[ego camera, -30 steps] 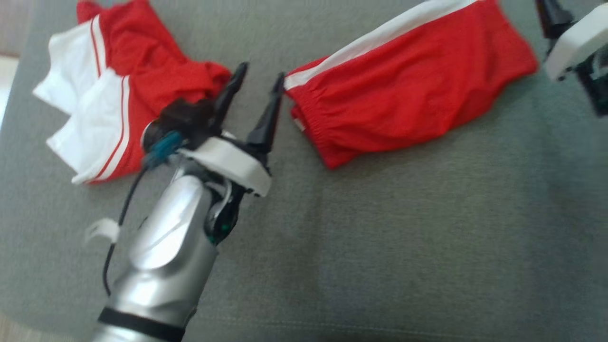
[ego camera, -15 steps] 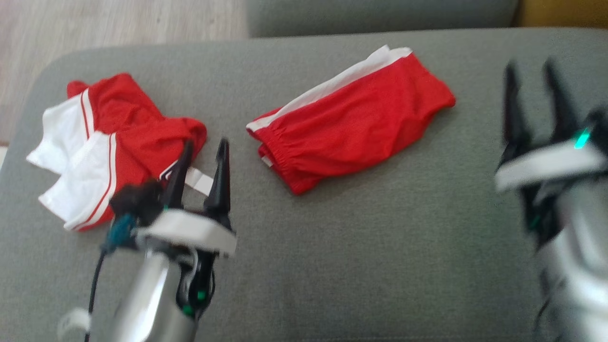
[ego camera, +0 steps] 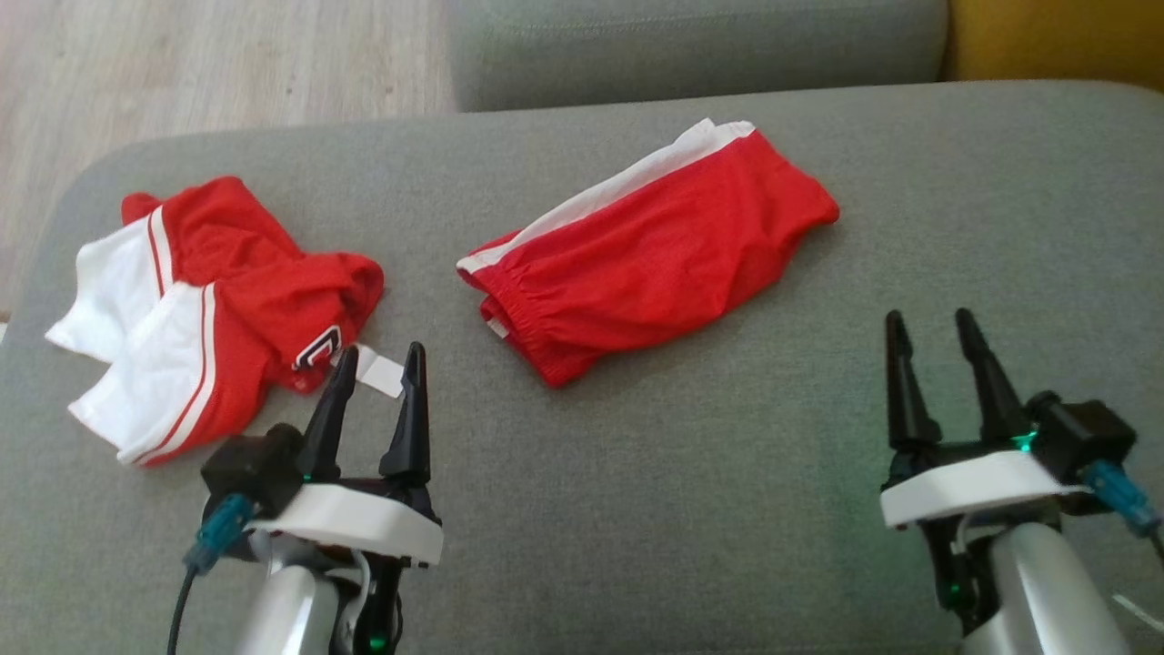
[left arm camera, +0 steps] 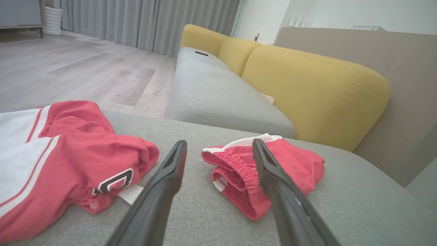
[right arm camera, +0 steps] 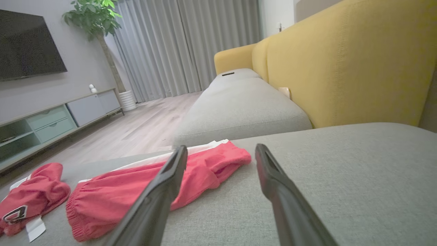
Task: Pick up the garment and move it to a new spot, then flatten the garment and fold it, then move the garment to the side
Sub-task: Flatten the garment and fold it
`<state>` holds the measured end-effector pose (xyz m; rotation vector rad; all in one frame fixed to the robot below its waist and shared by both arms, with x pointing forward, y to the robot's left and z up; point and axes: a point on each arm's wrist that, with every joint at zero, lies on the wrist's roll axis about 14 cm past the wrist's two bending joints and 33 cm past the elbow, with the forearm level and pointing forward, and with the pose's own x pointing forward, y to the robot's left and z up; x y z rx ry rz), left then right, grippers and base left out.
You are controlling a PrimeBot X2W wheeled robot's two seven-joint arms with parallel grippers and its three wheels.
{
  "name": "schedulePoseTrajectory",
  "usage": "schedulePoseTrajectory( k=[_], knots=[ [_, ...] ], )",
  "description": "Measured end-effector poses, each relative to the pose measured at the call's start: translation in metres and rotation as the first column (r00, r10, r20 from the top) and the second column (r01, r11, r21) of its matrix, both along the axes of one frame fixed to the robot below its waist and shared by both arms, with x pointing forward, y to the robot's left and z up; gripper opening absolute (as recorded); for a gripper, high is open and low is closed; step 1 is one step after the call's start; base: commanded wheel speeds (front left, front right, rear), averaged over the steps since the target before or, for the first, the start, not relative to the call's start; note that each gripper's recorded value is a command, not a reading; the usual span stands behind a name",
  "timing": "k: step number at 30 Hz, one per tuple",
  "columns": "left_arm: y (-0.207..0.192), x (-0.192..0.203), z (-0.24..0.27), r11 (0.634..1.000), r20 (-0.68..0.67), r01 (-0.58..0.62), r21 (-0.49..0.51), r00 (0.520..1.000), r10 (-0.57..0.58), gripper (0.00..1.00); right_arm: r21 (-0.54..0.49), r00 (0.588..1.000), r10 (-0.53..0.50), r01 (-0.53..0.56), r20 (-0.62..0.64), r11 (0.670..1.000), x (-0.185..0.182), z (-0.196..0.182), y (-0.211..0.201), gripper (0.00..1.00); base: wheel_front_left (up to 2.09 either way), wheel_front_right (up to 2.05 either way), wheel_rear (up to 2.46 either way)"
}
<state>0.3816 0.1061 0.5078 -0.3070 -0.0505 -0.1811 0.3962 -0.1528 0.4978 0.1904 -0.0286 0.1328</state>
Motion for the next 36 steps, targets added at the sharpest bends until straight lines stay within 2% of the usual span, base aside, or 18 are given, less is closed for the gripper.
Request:
schedulePoseTrajectory(
  k=[7,10,12,17,19,22,23,29,33,36],
  knots=[
    [0.001,0.008,-0.014,1.000,-0.038,0.000,0.006,0.999,0.000,1.00,-0.010,0.996,-0.009,0.008,-0.094,1.000,0.020,-0.019,-0.004,1.00,0.00,0.00,0.00],
    [0.000,0.018,-0.015,1.000,-0.039,0.006,0.009,0.999,-0.005,1.00,0.070,0.991,-0.011,0.021,-0.137,0.997,0.044,-0.023,-0.004,1.00,0.00,0.00,0.00],
    [0.002,0.024,-0.016,1.000,-0.039,0.001,0.012,0.999,-0.001,1.00,0.172,0.982,-0.009,0.042,-0.189,0.984,0.061,-0.030,-0.003,1.00,0.00,0.00,0.00],
    [0.010,0.030,-0.023,1.000,-0.060,-0.019,0.016,0.998,0.020,1.00,0.373,0.935,0.045,0.096,-0.352,0.923,0.095,-0.063,0.008,1.00,0.00,0.00,0.00],
    [0.016,0.029,-0.027,0.999,-0.071,-0.037,0.019,0.997,0.038,1.00,0.419,0.908,0.072,0.119,-0.413,0.900,0.105,-0.078,0.016,1.00,0.00,0.00,0.00],
    [0.026,0.024,-0.034,0.998,-0.095,-0.063,0.025,0.993,0.065,1.00,0.522,0.854,0.124,0.188,-0.505,0.832,0.122,-0.100,0.032,1.00,0.00,0.00,0.00],
    [0.029,0.023,-0.035,0.997,-0.099,-0.074,0.023,0.992,0.076,1.00,0.535,0.844,0.135,0.197,-0.518,0.822,0.126,-0.103,0.037,1.00,0.00,0.00,0.00],
    [0.041,0.020,-0.037,0.994,-0.111,-0.111,0.018,0.987,0.113,1.00,0.539,0.813,0.155,0.217,-0.561,0.814,0.150,-0.108,0.052,1.00,0.00,0.00,0.00],
    [0.047,0.025,-0.032,0.992,-0.096,-0.125,0.024,0.987,0.126,1.00,0.513,0.781,0.153,0.237,-0.606,0.825,0.157,-0.119,0.055,1.00,0.00,0.00,0.00],
    [0.049,0.028,-0.029,0.991,-0.086,-0.130,0.026,0.988,0.131,1.00,0.489,0.776,0.134,0.244,-0.617,0.838,0.163,-0.121,0.050,1.00,0.00,0.00,0.00]
  ],
)
